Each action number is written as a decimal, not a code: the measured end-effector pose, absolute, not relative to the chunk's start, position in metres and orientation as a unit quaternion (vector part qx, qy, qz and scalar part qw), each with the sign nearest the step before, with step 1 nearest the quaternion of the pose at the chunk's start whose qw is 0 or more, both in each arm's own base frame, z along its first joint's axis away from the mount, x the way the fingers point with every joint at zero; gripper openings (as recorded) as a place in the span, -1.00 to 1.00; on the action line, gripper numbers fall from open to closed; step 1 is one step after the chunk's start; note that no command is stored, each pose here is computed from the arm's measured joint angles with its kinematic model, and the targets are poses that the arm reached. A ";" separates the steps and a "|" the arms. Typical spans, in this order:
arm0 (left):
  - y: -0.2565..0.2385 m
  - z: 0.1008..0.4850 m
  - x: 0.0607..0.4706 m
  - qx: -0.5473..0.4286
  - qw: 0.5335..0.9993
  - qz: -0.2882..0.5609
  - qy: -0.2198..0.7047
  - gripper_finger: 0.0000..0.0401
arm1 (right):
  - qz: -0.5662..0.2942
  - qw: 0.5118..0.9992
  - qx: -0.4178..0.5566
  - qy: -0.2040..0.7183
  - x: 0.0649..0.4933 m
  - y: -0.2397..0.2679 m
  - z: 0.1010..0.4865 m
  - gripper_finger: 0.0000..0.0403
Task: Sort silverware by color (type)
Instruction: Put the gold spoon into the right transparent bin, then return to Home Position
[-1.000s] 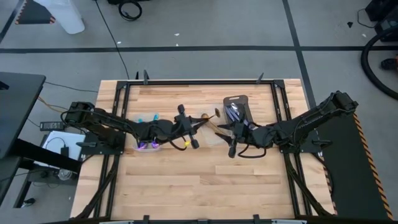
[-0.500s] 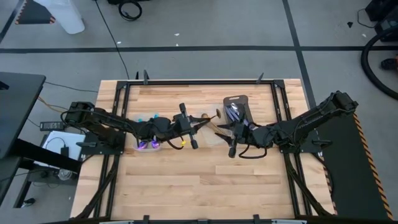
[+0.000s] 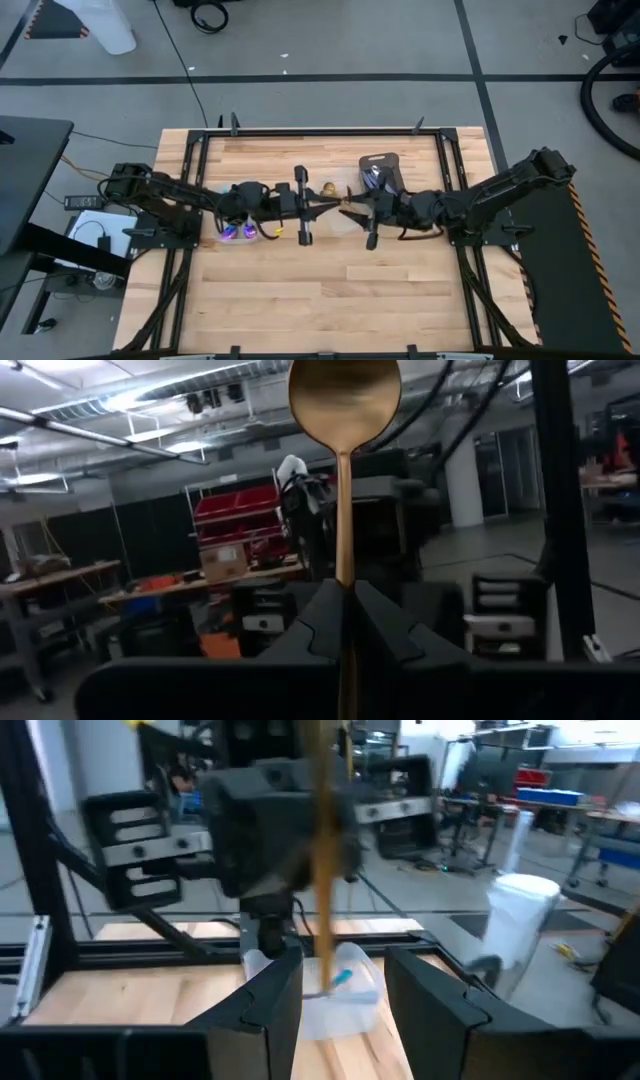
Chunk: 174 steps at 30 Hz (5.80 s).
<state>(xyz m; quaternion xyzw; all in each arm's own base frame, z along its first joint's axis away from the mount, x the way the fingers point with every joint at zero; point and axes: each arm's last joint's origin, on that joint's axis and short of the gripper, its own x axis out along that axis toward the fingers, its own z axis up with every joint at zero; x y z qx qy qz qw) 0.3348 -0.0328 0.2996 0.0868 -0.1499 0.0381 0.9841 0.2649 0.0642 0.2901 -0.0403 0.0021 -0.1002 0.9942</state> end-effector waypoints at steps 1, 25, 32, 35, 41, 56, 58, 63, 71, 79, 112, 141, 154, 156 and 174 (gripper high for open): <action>-0.031 0.300 0.335 0.083 0.985 0.034 -0.150 -0.91 | -0.096 0.995 -0.041 0.002 0.267 0.063 0.288 -0.24; -0.030 0.295 0.337 0.048 0.989 -0.017 -0.136 -0.82 | -0.023 0.997 -0.054 -0.058 0.287 0.049 0.286 -0.87; -0.028 0.293 0.330 0.057 0.997 -0.004 -0.056 -0.47 | -0.081 0.995 -0.047 0.019 0.279 0.045 0.278 -0.81; -0.026 0.291 0.321 0.063 0.998 0.015 0.008 -0.39 | -0.126 0.989 -0.036 0.068 0.274 0.041 0.272 -0.78; -0.022 0.280 0.309 0.049 0.989 0.069 0.119 -0.38 | -0.205 0.968 -0.031 0.143 0.267 0.032 0.259 -0.80; -0.025 0.243 0.288 -0.018 0.941 0.087 0.327 -0.38 | -0.229 0.946 0.074 0.218 0.267 0.010 0.236 -0.80; -0.025 0.242 0.287 -0.026 0.938 0.092 0.333 -0.38 | -0.229 0.943 0.091 0.224 0.271 0.008 0.230 -0.80; -0.025 0.241 0.286 -0.044 0.935 0.101 0.336 -0.38 | -0.220 0.927 0.135 0.272 0.280 -0.001 0.208 -0.80; -0.025 0.240 0.285 -0.042 0.933 0.101 0.342 -0.38 | -0.225 0.898 0.167 0.340 0.285 -0.017 0.184 -0.80; -0.024 0.248 0.279 -0.044 0.937 0.100 0.332 -0.38 | -0.195 0.874 0.198 0.400 0.303 -0.038 0.167 -0.80; -0.024 0.269 0.241 0.019 0.964 0.072 0.255 -0.38 | -0.185 0.896 0.190 0.355 0.275 -0.056 0.207 -0.28; -0.003 0.212 0.102 -0.038 0.997 0.070 -0.004 -0.38 | -0.148 0.983 0.098 -0.042 0.122 -0.041 0.217 -0.29; -0.007 0.176 0.097 -0.081 0.996 0.010 -0.034 -0.38 | -0.152 0.957 0.221 -0.108 0.105 -0.035 0.183 -0.29; -0.007 0.177 0.097 -0.081 0.996 0.010 -0.038 -0.38 | -0.152 0.957 0.222 -0.109 0.105 -0.035 0.184 -0.29; -0.007 0.177 0.098 -0.078 0.996 0.011 -0.036 -0.38 | -0.152 0.958 0.218 -0.109 0.104 -0.035 0.184 -0.29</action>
